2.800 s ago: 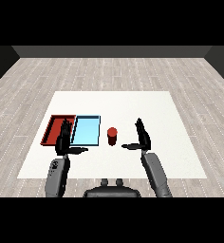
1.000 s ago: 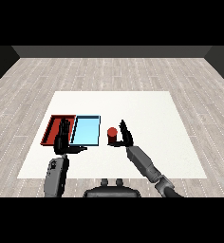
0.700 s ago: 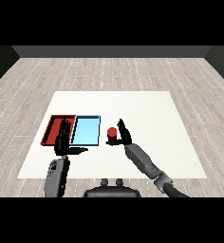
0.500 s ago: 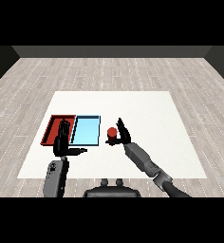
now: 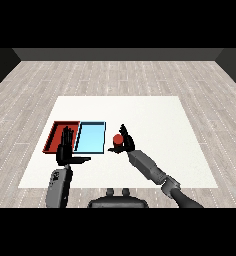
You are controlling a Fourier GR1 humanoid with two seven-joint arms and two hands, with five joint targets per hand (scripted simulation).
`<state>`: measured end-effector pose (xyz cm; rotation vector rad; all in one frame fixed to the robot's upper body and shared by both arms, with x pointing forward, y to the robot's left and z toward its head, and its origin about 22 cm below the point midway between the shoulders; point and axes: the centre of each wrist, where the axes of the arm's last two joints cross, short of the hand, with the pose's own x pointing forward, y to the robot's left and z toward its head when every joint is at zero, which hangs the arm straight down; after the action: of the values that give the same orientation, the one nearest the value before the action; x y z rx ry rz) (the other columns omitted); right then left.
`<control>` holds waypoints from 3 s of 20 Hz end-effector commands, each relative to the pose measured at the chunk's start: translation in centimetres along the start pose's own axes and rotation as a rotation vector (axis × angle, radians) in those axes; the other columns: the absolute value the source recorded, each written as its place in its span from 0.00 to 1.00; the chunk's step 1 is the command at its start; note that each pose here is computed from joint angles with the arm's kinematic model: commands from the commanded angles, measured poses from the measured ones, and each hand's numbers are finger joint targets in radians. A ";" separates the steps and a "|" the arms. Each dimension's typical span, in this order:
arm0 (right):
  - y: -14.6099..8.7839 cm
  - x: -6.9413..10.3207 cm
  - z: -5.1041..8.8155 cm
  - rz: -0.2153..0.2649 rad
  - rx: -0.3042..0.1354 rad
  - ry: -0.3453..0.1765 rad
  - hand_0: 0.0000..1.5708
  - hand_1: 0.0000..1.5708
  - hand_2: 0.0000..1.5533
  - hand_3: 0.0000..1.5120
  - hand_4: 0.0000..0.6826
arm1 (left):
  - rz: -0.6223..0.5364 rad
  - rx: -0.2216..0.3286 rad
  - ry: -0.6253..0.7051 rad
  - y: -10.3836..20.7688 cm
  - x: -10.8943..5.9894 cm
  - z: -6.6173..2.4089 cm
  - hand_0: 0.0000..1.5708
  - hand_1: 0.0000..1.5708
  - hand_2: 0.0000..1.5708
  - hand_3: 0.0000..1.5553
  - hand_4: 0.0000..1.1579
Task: Pick the red can and put it in the red box
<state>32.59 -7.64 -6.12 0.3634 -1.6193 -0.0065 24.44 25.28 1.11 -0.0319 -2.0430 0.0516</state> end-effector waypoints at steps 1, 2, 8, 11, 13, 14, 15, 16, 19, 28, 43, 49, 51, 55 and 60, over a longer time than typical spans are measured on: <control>-0.3 0.2 -0.9 0.026 -0.021 0.016 0.00 0.00 0.00 0.00 0.00 | 0.013 -0.015 -0.009 0.1 0.6 0.63 0.00 0.00 0.00 0.00 0.00; -2.0 -0.4 -0.5 0.035 -0.018 0.021 0.00 0.00 0.00 0.00 0.00 | -0.002 -0.018 0.002 0.6 -0.3 -1.12 0.00 0.00 0.00 0.00 0.00; -0.1 -1.1 0.6 0.143 -0.167 0.037 0.80 0.80 0.85 0.85 0.39 | -0.016 -0.001 0.008 0.6 -0.1 -0.14 0.00 0.00 0.00 0.00 0.00; 0.0 -0.6 -0.3 0.161 -0.188 0.045 0.93 0.93 0.94 0.94 0.90 | -0.009 -0.005 -0.003 0.6 0.6 0.35 0.00 0.00 0.00 0.00 0.00; 0.7 -1.0 0.7 0.175 -0.183 0.045 0.95 0.95 0.94 0.94 0.90 | -0.009 -0.008 -0.003 -0.9 -0.3 -1.24 0.00 0.00 0.00 0.00 0.00; 1.7 0.2 -0.6 0.186 -0.194 0.049 0.94 0.94 0.94 0.93 0.88 | 0.000 -0.013 -0.011 -0.8 -0.8 -1.75 0.00 0.00 0.00 0.00 0.00; 0.2 -0.4 -0.7 0.190 -0.179 0.042 0.93 0.93 0.93 0.93 0.87 | -0.021 0.001 -0.002 -0.2 -0.9 -1.25 0.00 0.00 0.00 0.00 0.00; 0.9 0.5 -1.4 0.196 -0.189 0.031 0.94 0.94 0.93 0.93 0.86 | -0.011 -0.010 -0.018 -0.4 -1.1 -0.59 0.00 0.00 0.00 0.00 0.00; 1.2 0.3 -1.1 0.214 -0.167 0.018 0.94 0.94 0.93 0.92 0.88 | -0.009 -0.003 0.004 -2.0 0.1 -0.49 0.00 0.00 0.00 0.00 0.00; 2.5 1.6 -1.6 0.269 -0.111 -0.101 0.91 0.91 0.92 0.91 0.90 | 0.007 -0.058 0.010 -2.3 0.6 -0.70 0.00 0.00 0.00 0.00 0.00; 3.0 8.9 -0.3 0.241 -0.088 -0.272 0.92 0.92 0.92 0.92 0.96 | 0.050 -0.165 0.141 -7.5 0.4 -0.19 0.00 0.00 0.00 0.00 0.00; 3.0 9.7 3.0 0.214 -0.072 -0.297 0.92 0.92 0.92 0.91 0.96 | 0.047 -0.170 0.156 -10.3 1.9 -2.18 0.00 0.00 0.00 0.00 0.00; 0.3 10.0 2.4 0.226 -0.105 -0.276 0.92 0.92 0.92 0.91 0.96 | 0.091 -0.185 0.175 -11.1 0.9 -0.54 0.00 0.00 0.00 0.00 0.00; 1.5 10.0 1.3 0.196 -0.099 -0.285 0.93 0.93 0.93 0.92 0.95 | 0.080 -0.202 0.196 -10.7 -1.1 -1.81 0.00 0.00 0.00 0.00 0.00; 3.6 9.7 1.9 0.176 -0.068 -0.282 0.93 0.93 0.93 0.92 0.94 | 0.099 -0.219 0.221 -13.0 -2.2 -1.56 0.00 0.00 0.00 0.00 0.00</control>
<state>30.00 -8.50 3.91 0.1455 -1.9183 0.0194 26.56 13.13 1.38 -0.2446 -1.8376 -0.1076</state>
